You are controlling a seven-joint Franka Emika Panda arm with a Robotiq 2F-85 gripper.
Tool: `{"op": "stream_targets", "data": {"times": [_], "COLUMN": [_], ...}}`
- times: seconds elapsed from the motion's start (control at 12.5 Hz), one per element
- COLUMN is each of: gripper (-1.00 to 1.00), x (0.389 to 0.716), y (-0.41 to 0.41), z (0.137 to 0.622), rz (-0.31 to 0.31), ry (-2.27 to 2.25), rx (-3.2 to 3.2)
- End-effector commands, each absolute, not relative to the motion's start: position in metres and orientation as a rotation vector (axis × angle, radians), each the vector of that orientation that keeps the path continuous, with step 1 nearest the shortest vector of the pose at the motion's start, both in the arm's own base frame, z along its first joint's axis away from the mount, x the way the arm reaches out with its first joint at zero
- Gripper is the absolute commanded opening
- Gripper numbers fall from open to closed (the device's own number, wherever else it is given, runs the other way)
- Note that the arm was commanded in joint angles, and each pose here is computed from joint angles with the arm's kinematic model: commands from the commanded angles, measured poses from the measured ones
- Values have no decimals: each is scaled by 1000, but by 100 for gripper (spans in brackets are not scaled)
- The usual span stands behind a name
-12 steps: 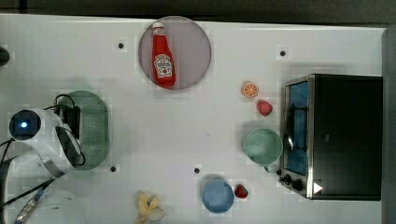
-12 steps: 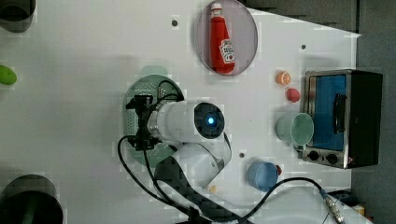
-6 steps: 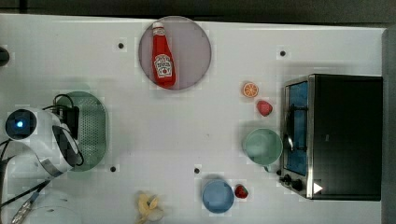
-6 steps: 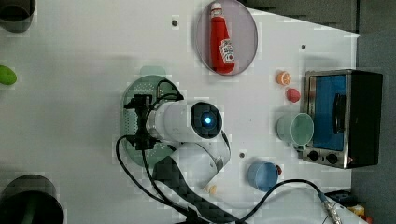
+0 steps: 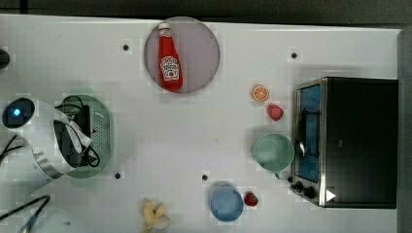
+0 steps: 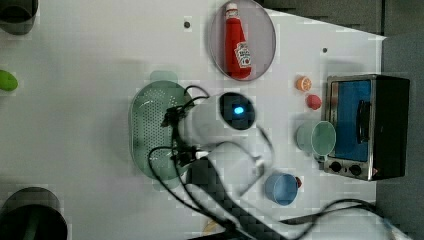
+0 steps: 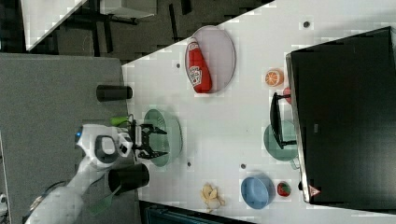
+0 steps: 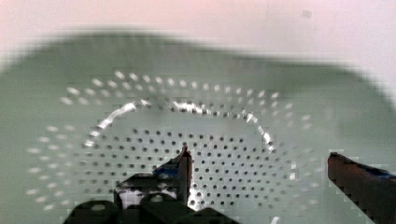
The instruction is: Drag strainer right to left.
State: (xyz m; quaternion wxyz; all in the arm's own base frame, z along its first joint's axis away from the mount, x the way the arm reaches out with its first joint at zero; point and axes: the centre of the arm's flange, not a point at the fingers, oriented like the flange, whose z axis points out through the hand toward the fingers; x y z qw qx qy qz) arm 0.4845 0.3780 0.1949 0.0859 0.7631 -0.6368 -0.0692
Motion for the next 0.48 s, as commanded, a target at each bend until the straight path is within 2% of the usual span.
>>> {"op": "stream_targets", "data": {"times": [0.08,0.32,0.48], "gripper": [100,100,100], "x": [555,569,562], "y": [293,172,83], "z": [370,476,529], "rz": [-119,-46,10], "ry": [-1822,-1622,-1567], "rx": [2599,2764,2799]}}
